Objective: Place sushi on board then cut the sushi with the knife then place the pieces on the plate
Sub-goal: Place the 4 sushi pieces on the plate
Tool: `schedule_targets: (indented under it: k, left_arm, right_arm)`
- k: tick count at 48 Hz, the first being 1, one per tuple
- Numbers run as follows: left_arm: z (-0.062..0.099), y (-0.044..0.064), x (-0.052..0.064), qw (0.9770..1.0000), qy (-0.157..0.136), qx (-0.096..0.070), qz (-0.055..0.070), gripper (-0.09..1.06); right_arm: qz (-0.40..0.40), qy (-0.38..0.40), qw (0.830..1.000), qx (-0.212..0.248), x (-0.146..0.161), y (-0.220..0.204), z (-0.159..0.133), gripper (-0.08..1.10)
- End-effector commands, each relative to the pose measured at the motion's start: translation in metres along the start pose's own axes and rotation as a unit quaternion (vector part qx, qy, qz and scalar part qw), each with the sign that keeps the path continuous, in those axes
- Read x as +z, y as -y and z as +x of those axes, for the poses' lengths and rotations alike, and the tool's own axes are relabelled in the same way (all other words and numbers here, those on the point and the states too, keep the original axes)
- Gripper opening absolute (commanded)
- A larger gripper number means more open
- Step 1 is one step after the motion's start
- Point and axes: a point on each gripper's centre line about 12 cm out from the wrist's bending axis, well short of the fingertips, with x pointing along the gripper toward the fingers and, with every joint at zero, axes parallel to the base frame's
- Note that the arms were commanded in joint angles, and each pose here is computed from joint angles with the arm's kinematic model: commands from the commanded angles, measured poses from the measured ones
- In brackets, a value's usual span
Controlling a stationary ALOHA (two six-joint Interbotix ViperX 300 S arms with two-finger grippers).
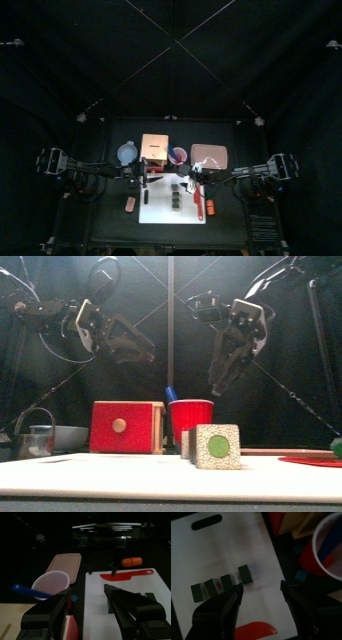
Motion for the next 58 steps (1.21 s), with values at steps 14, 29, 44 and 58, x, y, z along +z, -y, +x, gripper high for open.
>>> schedule_targets:
  k: [14, 29, 44, 58]
  left_arm:
    - [-0.007, -0.005, -0.001, 0.9998, 0.002, 0.014, -0.014, 0.90]
    - [-0.010, -0.004, -0.008, 0.9998, -0.007, 0.012, -0.014, 0.90]
    - [-0.012, -0.004, -0.012, 0.9998, -0.013, 0.012, -0.012, 0.90]
    - [-0.012, -0.002, -0.013, 0.9998, -0.014, 0.009, -0.012, 0.90]
  right_arm:
    - [0.004, -0.010, 1.000, 0.007, 0.009, -0.008, 0.028, 0.91]
    - [0.017, -0.029, 0.999, 0.005, 0.001, -0.005, 0.040, 0.60]
    - [0.152, -0.070, 0.986, 0.015, -0.034, 0.016, -0.028, 0.49]
    - [0.459, -0.002, 0.883, -0.100, -0.067, 0.135, -0.046, 0.49]
